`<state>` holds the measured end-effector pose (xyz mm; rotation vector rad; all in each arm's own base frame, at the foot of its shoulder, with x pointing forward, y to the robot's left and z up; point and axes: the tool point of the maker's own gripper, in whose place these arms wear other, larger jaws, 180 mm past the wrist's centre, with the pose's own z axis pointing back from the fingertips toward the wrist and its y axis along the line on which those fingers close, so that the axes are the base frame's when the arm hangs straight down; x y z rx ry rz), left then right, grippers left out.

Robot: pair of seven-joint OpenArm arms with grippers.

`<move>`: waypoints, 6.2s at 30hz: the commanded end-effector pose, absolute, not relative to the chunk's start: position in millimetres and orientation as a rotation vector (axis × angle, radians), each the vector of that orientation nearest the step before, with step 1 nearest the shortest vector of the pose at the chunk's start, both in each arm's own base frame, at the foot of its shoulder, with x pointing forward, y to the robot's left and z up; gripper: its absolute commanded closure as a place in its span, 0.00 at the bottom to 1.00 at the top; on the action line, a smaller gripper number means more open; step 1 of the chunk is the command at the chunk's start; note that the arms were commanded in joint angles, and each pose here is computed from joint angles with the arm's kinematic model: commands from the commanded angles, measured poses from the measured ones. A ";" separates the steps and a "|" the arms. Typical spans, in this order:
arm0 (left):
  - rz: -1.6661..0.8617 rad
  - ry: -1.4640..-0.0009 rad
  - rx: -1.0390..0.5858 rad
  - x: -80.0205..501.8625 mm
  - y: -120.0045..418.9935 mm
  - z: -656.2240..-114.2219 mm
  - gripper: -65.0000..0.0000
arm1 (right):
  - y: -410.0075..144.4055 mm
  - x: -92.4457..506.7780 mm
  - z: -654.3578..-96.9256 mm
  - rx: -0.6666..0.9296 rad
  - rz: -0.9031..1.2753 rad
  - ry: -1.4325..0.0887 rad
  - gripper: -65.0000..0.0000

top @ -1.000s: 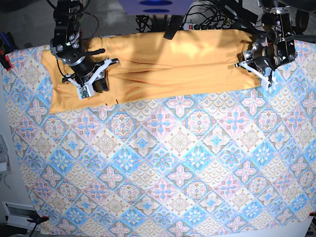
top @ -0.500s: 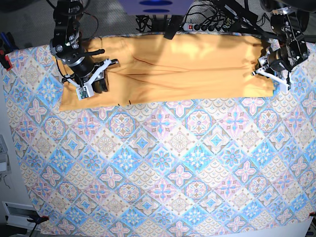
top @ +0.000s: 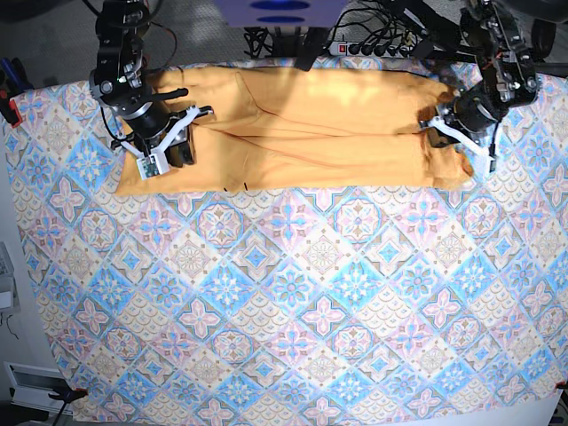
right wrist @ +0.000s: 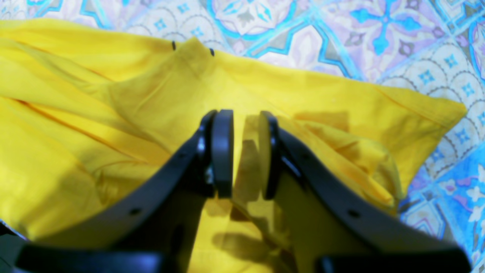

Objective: Fold the T-shirt properly
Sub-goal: 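Lift the strip end with the left gripper and fold it toward the right gripper, then release the folded end and pull the left gripper back, then regrasp the strip's end with the right gripper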

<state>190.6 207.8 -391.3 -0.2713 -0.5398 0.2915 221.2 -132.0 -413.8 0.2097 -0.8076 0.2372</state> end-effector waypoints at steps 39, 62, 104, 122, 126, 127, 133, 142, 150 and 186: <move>0.232 -0.438 -0.814 227.2 31.1 -394.7 1.00 | -156.9 231.1 -400.5 0.159 0.232 -0.859 0.82; 0.025 -0.421 -0.955 228.1 12.6 -359.8 0.64 | -154.5 231.0 -400.8 0.165 0.231 -0.859 0.82; 0.292 -0.241 -0.611 185.9 137.7 -461.4 0.54 | -152.0 230.9 -401.0 0.170 0.231 -0.859 0.82; 0.272 -0.218 -0.614 185.0 122.8 -472.3 0.97 | -154.3 231.0 -400.8 0.165 0.227 -0.860 0.82; 0.269 -0.231 -0.614 190.6 123.8 -469.8 1.00 | -154.3 231.0 -400.8 0.165 0.227 -0.860 0.82; 0.268 -0.231 -0.613 190.6 124.4 -469.8 1.00 | -154.3 231.0 -400.8 0.165 0.227 -0.860 0.82; 0.321 -0.308 -0.619 205.4 143.9 -452.5 1.00 | -155.1 231.5 -399.7 0.163 0.228 -0.862 0.82; 0.335 -0.337 -0.560 204.9 174.9 -447.0 1.00 | -182.1 228.9 -399.0 0.107 0.177 -0.857 0.82; 0.312 -0.356 -0.551 206.3 176.2 -439.9 1.00 | -202.2 217.3 -407.9 0.064 0.143 -0.781 0.81; 0.312 -0.361 -0.551 208.7 176.4 -439.8 1.00 | -171.3 207.2 -438.9 0.422 -0.020 -0.677 0.03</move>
